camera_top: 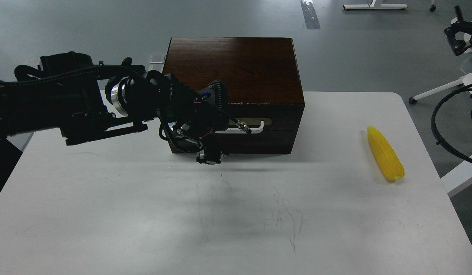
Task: Put corn in drawer with both arms
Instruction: 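Grip the drawer handle with the left gripper and pull it open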
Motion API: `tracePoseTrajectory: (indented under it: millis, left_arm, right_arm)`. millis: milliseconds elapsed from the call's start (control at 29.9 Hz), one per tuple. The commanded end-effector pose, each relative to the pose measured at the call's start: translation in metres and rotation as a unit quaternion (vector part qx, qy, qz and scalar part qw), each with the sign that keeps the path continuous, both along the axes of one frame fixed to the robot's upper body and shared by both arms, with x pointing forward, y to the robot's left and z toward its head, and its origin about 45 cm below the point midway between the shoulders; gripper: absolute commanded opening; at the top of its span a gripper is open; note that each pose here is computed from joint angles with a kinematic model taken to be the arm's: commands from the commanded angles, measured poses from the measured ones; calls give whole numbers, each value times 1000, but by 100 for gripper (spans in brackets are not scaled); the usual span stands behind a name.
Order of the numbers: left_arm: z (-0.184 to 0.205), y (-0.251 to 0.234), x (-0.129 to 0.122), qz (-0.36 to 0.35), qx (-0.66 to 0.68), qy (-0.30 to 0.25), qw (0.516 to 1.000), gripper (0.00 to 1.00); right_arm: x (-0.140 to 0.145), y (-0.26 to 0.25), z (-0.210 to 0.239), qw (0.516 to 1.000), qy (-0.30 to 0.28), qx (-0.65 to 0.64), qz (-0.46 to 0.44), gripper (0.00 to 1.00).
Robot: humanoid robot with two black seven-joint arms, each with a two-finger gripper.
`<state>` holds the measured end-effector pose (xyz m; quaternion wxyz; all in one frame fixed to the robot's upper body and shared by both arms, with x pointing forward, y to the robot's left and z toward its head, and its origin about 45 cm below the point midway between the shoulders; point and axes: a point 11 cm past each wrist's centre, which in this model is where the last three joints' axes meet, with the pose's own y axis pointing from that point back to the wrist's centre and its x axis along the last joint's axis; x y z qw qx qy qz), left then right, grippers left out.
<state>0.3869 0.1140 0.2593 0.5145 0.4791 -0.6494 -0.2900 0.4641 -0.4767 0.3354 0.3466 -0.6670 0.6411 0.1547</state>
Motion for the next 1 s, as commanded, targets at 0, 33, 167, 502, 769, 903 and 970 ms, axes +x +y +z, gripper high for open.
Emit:
tracePoseTrajectory:
  millis: [0,33,167,502,769,903,970]
  left_arm:
    - [0,0,-1,-1,0,3,1000,82]
    - [0,0,-1,-1,0,3,1000,81]
    - [-3,1,-7,-13,9,17,1000,69]
    - [-7,-2,-18,-33,18,37,999,55]
    - [7,-16,-43,-82,11,45,996,55]
    - [7,-17,-45,-86,10,45,995,55]
    - [9,-19,-50,-94,10,47,994,55]
  right_arm:
    - [0,0,0,1000,-1,1,-1,100]
    - [0,0,0,1000,0,0,0,100]
    - [0,-1,1,1000,-1,0,-1,100]
    - [0,-1,0,1000,0,-1,0,100]
    - [-1,-3,-1,1000,2,-1,-4,100]
    - [-1,-3,-1,1000,2,-1,-4,100]
    - [-1,-5,-1,1000,3,-2,-7,100]
